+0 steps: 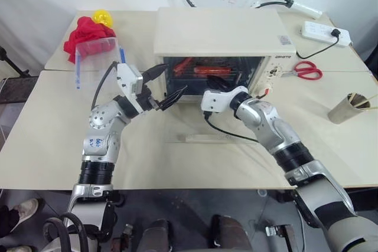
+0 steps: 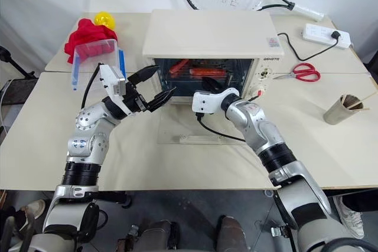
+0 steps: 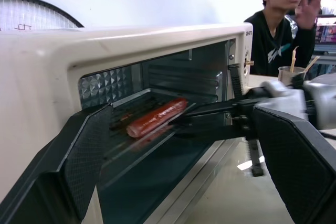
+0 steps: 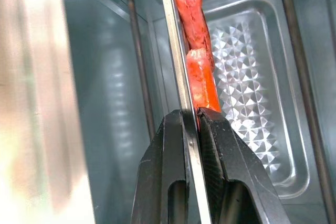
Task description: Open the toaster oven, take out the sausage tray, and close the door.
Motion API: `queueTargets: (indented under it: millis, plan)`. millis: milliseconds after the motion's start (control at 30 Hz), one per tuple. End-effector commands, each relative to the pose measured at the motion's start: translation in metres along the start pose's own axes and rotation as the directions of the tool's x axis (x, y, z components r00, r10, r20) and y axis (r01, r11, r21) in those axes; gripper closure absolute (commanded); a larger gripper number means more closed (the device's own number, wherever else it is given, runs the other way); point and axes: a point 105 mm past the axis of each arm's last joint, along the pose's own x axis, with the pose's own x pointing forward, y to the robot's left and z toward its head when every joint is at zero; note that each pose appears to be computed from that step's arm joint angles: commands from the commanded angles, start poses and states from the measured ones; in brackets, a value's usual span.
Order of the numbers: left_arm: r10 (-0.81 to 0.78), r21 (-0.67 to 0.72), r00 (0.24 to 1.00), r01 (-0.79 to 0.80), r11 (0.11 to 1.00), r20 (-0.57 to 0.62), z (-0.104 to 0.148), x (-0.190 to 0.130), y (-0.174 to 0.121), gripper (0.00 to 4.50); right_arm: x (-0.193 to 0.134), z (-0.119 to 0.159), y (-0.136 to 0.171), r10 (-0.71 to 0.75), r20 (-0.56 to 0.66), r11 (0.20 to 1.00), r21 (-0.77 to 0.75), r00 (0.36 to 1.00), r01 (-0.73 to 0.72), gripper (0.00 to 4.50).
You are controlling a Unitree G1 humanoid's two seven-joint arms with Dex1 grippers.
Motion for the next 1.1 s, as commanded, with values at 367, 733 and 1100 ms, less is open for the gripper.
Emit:
queueTargets:
  millis: [367, 733, 1100]
  plan:
    - [-0.014, 0.017, 1.0, 0.015, 1.0, -0.013, 0.004, 0.004, 0.011, 0.0, -0.044, 0.039, -0.013, -0.054, 0.045, 0.998, 0.045, 0.998, 0.052, 4.13]
    - [-0.03, 0.012, 0.999, 0.03, 0.999, -0.015, 0.004, 0.003, 0.009, 0.0, -0.034, 0.018, -0.016, -0.061, -0.042, 0.993, 0.098, 0.997, 0.065, 3.22]
    - [-0.025, 0.002, 1.0, 0.025, 1.0, -0.019, 0.002, -0.001, 0.008, 0.0, 0.001, -0.001, -0.014, -0.068, -0.059, 0.998, 0.001, 0.996, 0.069, 2.56]
